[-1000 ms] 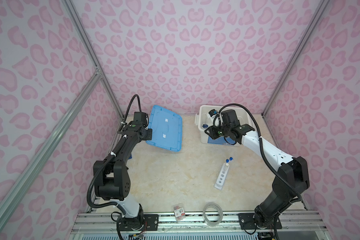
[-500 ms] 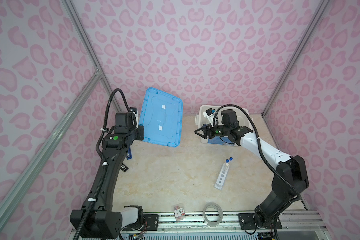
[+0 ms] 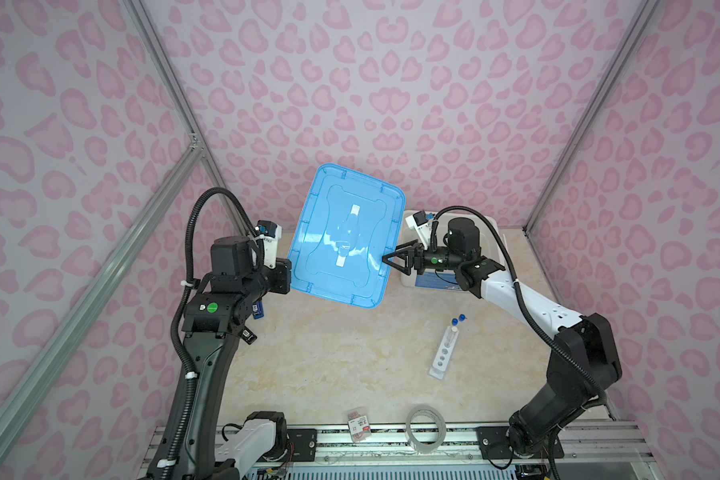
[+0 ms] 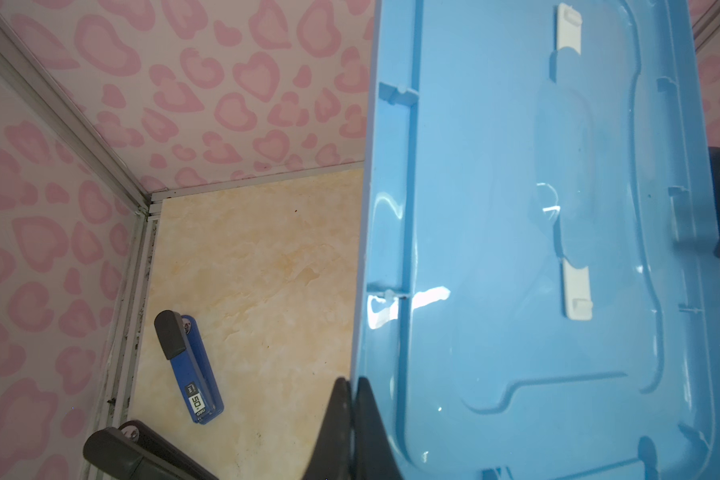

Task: Organize the chemistry lab equipment
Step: 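Lift the blue lid with the left gripper while the right gripper grasps its edge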

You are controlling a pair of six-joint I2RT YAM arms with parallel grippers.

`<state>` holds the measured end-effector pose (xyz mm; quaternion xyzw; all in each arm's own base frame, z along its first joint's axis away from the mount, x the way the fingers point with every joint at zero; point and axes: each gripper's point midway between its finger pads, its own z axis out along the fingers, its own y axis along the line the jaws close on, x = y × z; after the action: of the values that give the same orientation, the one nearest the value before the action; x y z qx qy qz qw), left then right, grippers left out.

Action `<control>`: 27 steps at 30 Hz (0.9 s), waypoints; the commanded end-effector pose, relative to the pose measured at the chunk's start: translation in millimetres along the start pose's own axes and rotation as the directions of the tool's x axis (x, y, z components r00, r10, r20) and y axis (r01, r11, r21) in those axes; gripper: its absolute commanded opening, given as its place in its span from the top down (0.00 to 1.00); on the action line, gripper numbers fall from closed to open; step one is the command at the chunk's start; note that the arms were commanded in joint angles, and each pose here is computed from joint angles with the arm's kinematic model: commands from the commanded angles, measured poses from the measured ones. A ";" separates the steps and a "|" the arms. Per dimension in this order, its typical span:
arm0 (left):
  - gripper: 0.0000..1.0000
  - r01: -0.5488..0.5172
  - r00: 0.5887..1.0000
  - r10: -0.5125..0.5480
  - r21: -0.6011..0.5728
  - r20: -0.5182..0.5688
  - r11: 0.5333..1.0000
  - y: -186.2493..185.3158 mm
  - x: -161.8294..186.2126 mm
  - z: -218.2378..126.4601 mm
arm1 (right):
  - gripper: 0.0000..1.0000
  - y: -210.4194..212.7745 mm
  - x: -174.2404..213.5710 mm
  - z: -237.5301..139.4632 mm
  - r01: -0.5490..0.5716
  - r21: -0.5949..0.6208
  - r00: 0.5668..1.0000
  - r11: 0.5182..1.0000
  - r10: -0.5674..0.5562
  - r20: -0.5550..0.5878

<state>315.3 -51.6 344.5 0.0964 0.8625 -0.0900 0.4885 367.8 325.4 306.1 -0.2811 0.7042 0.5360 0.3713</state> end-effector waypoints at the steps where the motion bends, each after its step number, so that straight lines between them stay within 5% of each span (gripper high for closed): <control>1: 0.96 -0.002 1.000 0.001 0.059 0.015 0.998 -10.3 0.4 -1.7 | 0.19 11.7 -2.9 5.8 0.014 -0.067 1.000 0.998 -0.013 0.013; 7: 0.96 -0.003 1.000 0.002 0.068 0.019 0.998 -12.0 1.1 -1.9 | 0.28 29.9 -13.0 5.9 0.036 -0.118 0.998 0.992 -0.031 0.046; 21: 0.96 0.016 1.000 -0.018 0.104 0.015 0.994 -13.2 3.3 21.2 | 0.75 28.9 -12.8 0.3 0.014 -0.057 0.998 0.998 -0.011 0.067; 27: 0.90 0.030 0.999 -0.033 0.123 0.018 0.992 -14.6 4.6 30.1 | 0.86 24.5 -22.9 -3.6 0.009 0.008 0.996 1.000 -0.010 0.091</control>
<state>328.1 -64.0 315.4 0.1077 0.8674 -0.1254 0.4694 354.7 329.9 330.5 -0.2579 0.6917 0.5587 0.3780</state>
